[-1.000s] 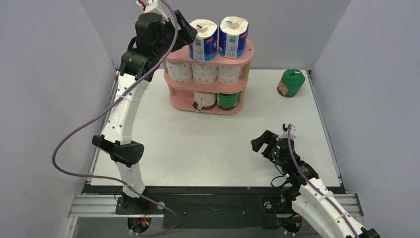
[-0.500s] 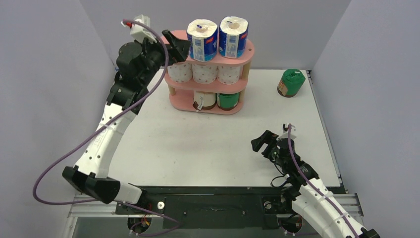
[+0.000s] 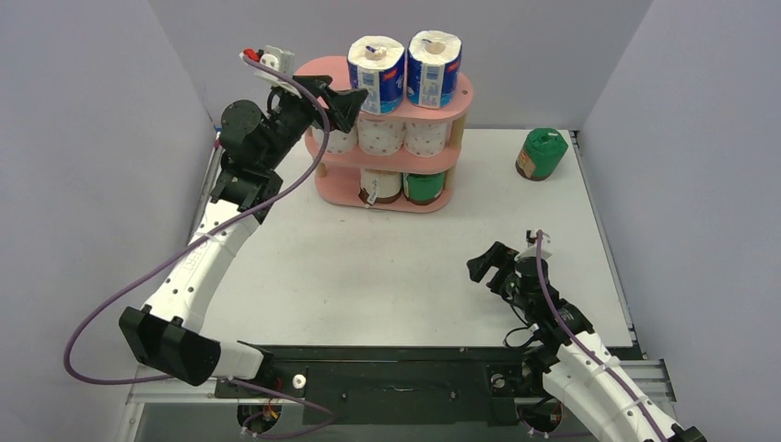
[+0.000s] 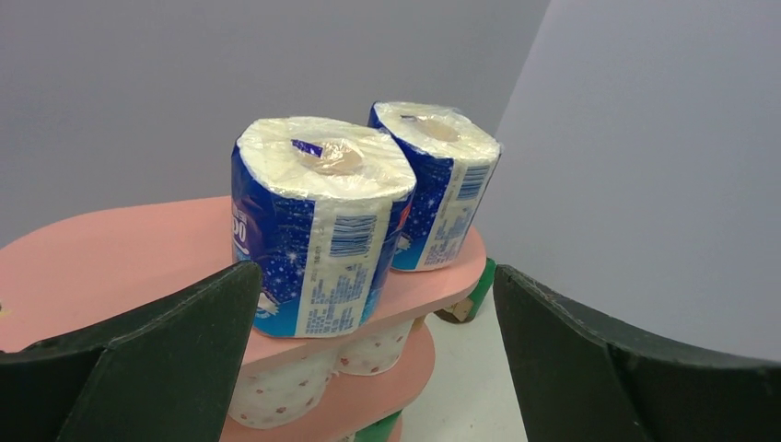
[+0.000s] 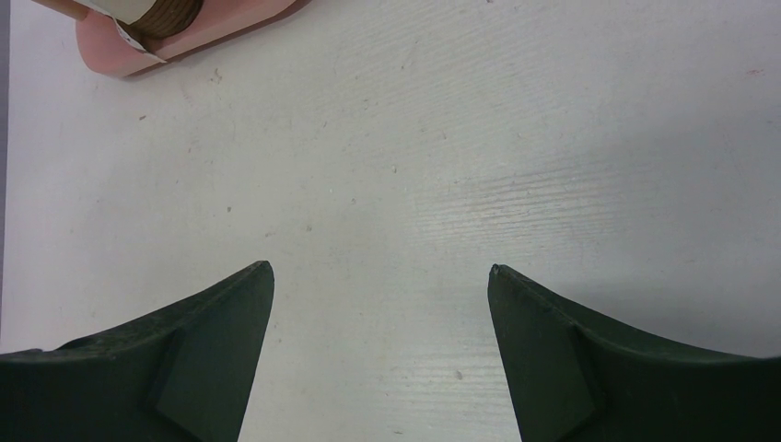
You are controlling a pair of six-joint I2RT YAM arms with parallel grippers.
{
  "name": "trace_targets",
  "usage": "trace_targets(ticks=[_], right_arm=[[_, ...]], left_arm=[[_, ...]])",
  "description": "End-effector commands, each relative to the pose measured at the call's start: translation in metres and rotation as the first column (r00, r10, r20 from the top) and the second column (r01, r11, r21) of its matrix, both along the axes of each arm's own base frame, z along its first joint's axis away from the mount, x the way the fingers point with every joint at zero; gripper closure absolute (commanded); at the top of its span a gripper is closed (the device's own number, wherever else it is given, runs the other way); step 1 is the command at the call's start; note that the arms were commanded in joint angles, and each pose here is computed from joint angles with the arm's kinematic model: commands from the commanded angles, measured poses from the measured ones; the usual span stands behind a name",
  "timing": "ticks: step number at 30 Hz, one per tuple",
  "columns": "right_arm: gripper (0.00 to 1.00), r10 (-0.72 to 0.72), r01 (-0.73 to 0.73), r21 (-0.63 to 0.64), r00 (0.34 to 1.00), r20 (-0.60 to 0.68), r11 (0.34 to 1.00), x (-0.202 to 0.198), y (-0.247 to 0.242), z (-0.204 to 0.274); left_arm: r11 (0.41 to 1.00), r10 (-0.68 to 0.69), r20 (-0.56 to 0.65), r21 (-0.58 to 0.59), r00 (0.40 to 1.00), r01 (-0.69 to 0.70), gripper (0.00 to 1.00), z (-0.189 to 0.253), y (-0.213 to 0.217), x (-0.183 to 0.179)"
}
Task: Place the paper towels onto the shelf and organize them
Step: Place the paper towel on the shelf.
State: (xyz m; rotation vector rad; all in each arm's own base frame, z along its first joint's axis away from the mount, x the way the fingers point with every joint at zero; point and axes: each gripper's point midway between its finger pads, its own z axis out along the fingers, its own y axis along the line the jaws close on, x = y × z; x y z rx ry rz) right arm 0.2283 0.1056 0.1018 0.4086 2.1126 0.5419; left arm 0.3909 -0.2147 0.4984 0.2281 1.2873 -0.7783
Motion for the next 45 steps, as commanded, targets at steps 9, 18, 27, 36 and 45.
trace_targets(ticks=[9,18,27,36,45], right_arm=[[0.18,-0.018,0.018,-0.002,0.999,0.034,1.000,0.004,-0.004,0.010],[0.18,-0.022,0.022,-0.004,0.999,0.030,1.000,0.004,-0.004,0.007],[0.18,-0.025,0.025,-0.014,0.999,0.025,1.000,0.004,-0.005,0.005],[0.18,-0.029,0.029,-0.022,0.999,0.021,0.999,0.004,-0.007,0.004],[0.18,-0.035,0.036,-0.036,0.999,0.012,0.999,0.005,-0.008,0.001]], left_arm=[[0.998,0.001,-0.042,0.058,0.999,0.002,0.03,-0.022,-0.012,0.038],[0.999,-0.002,-0.064,0.049,0.998,0.005,0.02,-0.034,-0.018,0.052],[0.999,-0.008,-0.088,0.035,0.996,0.011,0.00,-0.040,-0.023,0.064],[1.000,0.006,-0.110,0.029,0.994,-0.003,0.05,-0.050,-0.026,0.077],[0.999,0.030,-0.125,0.025,0.992,-0.027,0.09,-0.061,-0.026,0.090]])
